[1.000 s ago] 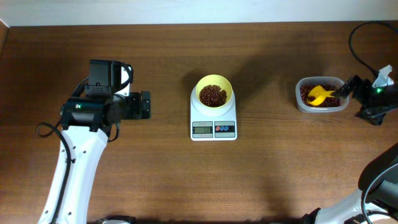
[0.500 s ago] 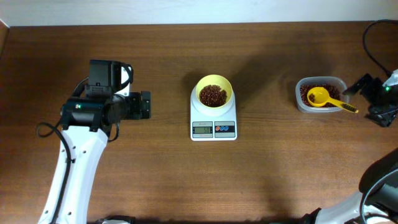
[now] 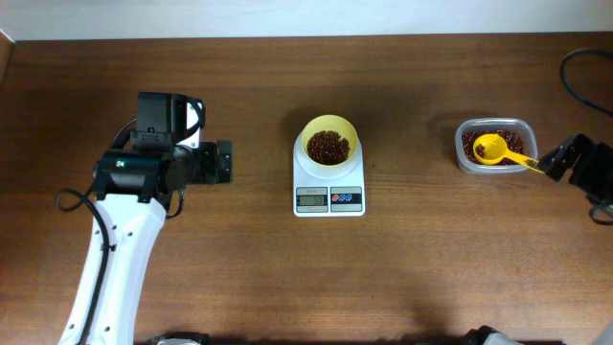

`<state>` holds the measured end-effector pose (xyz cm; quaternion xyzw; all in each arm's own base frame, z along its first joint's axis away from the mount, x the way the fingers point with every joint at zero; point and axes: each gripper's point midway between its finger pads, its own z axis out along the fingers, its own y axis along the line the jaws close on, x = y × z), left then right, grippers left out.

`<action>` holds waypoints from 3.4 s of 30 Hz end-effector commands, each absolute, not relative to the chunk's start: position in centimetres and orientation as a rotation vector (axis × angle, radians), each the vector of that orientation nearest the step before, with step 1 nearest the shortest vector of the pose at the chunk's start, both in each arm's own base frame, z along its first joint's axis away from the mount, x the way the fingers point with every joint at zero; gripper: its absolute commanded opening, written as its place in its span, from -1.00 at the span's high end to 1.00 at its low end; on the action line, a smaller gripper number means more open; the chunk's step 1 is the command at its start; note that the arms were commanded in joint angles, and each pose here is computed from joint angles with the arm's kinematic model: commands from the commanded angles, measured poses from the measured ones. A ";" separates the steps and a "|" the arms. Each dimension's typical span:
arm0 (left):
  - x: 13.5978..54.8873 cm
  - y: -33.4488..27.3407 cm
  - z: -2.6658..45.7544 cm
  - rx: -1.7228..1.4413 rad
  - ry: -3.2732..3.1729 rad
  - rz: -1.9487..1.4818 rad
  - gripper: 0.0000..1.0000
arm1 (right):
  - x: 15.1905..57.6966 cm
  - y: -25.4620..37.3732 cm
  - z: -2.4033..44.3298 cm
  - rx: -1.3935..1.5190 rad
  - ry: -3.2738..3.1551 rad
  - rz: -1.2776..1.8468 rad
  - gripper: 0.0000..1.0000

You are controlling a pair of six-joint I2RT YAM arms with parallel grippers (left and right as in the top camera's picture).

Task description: Scoop item into bowl and weigh 50g on scale

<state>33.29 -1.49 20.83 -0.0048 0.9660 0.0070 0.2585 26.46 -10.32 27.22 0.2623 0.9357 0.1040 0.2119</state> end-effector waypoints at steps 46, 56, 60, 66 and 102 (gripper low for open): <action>33.3 -1.4 21.3 -0.011 2.604 0.016 -0.97 | 22.7 2.3 26.0 -0.082 1.451 0.115 -0.98; 33.3 -1.4 21.3 -0.011 2.604 0.016 -0.97 | 24.0 0.4 22.7 0.009 1.424 0.035 -0.98; 33.3 -1.4 21.3 -0.011 2.604 0.016 -0.97 | 24.4 0.2 21.1 0.018 1.423 0.027 -0.98; 33.3 -1.4 21.3 -0.011 2.604 0.016 -0.97 | 24.7 -0.6 16.9 0.052 1.595 0.002 -0.98; 33.3 -1.4 21.3 -0.011 2.604 0.016 -0.98 | 24.6 -0.2 15.5 -0.047 1.650 -0.061 -0.98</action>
